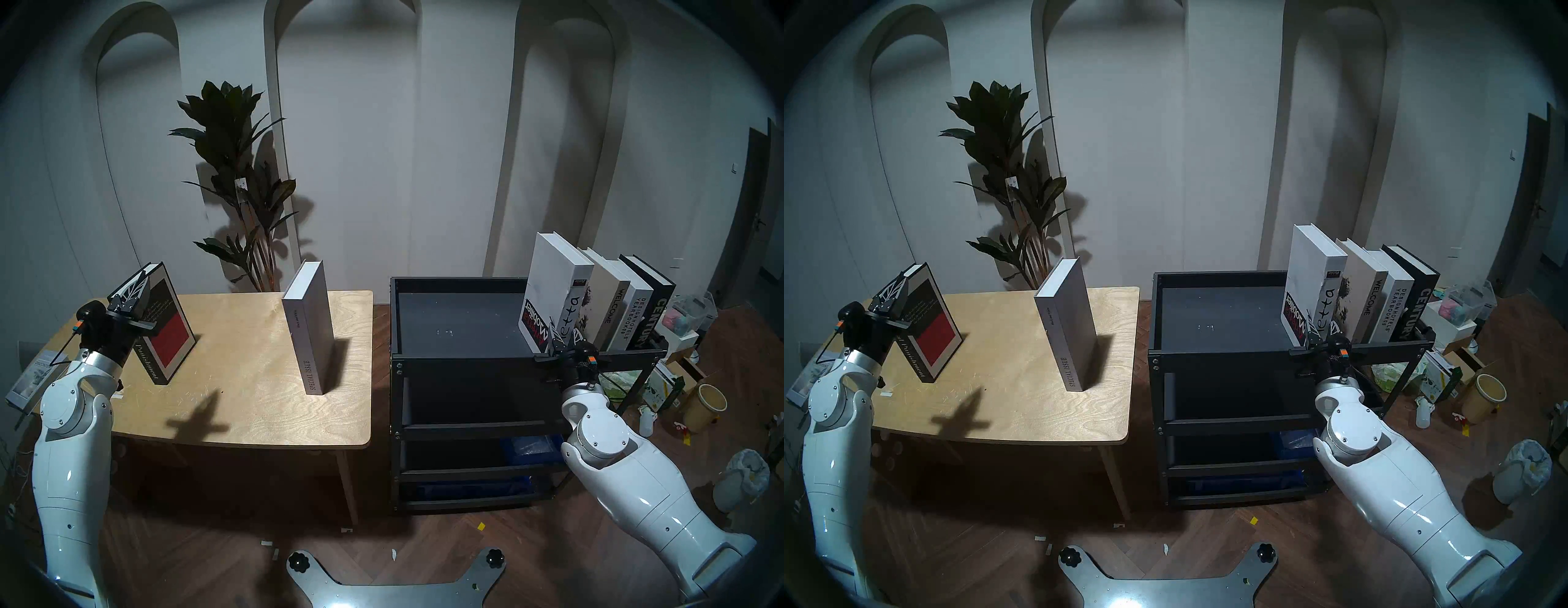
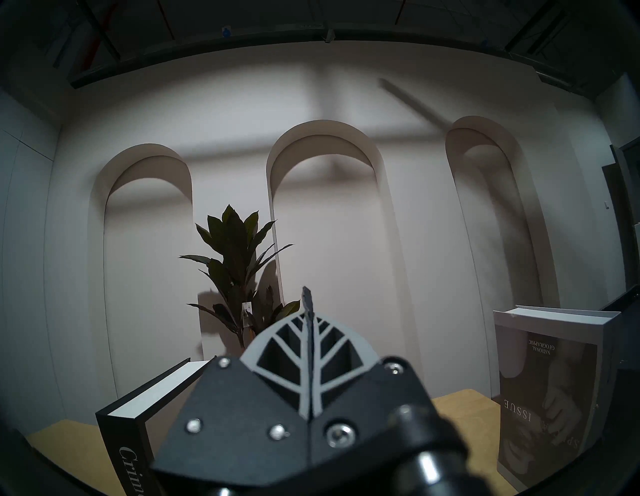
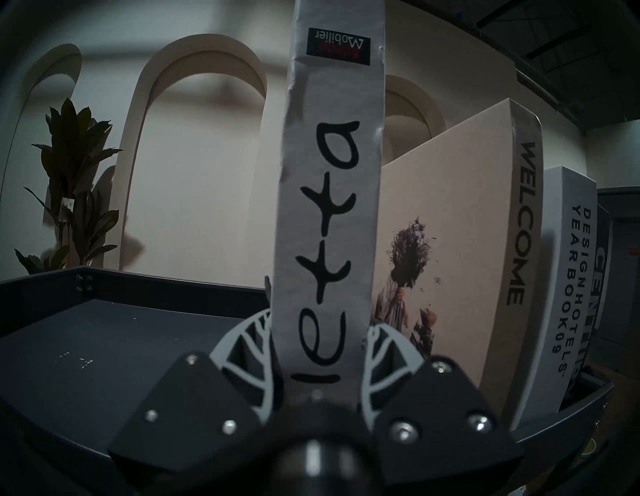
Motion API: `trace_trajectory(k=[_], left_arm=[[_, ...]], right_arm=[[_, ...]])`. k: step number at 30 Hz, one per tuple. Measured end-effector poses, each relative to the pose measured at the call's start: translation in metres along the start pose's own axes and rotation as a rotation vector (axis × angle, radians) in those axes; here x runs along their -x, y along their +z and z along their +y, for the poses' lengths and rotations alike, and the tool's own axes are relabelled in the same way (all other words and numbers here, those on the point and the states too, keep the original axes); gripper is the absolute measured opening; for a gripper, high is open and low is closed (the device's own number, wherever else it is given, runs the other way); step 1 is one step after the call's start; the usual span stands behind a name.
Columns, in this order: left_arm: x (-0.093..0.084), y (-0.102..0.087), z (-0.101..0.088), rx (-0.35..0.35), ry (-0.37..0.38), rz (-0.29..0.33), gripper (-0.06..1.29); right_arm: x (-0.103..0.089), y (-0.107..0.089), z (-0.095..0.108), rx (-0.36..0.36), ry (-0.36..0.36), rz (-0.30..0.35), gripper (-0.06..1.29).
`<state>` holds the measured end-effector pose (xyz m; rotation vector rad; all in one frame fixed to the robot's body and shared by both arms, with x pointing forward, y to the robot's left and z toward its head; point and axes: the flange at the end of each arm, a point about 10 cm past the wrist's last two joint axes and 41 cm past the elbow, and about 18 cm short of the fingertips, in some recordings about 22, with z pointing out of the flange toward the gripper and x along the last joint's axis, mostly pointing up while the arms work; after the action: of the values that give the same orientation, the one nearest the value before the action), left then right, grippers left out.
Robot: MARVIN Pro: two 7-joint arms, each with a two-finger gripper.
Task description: Move the books from the display table onto the shelf, standing them upright with spines facing out and tallest at one end
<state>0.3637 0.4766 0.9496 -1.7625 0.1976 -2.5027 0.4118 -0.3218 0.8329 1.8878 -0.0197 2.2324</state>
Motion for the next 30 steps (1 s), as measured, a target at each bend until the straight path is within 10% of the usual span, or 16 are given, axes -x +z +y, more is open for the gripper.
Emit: trace_trajectory(k=[23, 30], left_arm=[[-0.003, 0.002, 0.011, 0.014, -0.002, 0.008, -0.03], [-0.004, 0.002, 0.012, 0.015, -0.002, 0.009, -0.03]], right_arm=[[-0.009, 0.004, 0.012, 0.024, 0.005, 0.005, 0.53], [-0.011, 0.005, 0.013, 0.026, 0.003, 0.008, 1.1]])
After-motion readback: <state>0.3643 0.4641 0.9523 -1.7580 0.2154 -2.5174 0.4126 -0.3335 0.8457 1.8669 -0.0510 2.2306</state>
